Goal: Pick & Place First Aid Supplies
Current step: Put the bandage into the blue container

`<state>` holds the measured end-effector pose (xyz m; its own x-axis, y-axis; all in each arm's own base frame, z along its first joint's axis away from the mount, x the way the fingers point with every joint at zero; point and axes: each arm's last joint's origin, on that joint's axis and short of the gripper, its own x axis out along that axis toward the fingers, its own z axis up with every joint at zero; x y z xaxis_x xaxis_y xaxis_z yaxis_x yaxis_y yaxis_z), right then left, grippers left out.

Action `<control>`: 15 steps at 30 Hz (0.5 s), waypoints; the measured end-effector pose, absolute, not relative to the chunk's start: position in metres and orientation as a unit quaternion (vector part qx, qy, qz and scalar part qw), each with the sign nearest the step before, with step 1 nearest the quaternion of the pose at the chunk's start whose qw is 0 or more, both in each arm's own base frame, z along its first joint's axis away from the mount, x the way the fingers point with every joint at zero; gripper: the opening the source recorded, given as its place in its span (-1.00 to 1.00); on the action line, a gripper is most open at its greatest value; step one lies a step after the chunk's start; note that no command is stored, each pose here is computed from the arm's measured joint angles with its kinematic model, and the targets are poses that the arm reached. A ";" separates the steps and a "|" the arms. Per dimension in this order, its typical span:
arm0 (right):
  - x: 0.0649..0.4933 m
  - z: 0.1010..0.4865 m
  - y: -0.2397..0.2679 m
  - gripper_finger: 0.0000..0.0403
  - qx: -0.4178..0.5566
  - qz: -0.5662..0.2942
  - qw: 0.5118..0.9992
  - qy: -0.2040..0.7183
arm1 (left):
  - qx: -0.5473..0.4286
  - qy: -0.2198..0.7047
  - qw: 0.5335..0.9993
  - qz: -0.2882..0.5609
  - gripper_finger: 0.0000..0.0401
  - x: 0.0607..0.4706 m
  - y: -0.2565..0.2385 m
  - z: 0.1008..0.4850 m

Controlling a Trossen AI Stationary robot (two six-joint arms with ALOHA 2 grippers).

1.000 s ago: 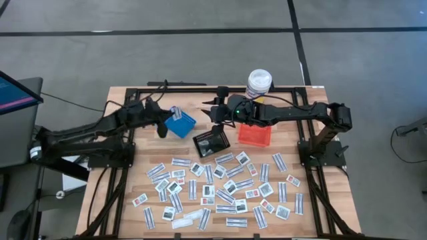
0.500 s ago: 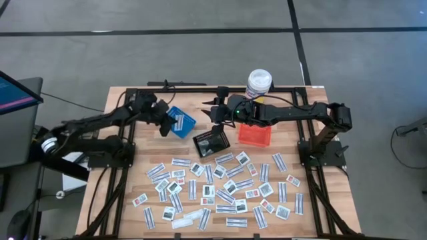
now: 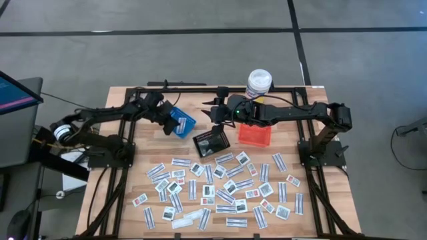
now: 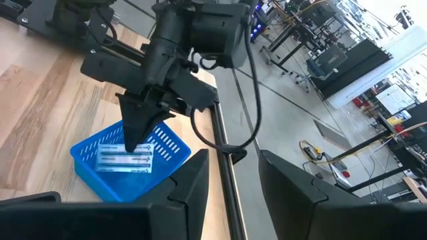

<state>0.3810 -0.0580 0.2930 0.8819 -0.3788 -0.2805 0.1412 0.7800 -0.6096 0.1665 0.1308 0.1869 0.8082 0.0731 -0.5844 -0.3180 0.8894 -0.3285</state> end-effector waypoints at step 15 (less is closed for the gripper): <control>0.381 0.293 -0.058 -0.39 -0.300 -0.141 0.922 0.198 | -0.202 0.290 0.928 0.118 -0.85 0.168 0.132 0.189</control>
<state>0.3810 -0.0580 0.2930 0.8819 -0.3790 -0.2804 0.1413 0.7800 -0.6097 0.1679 0.1324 0.1887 0.8046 0.1015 -0.5851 -0.3358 0.8904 -0.3074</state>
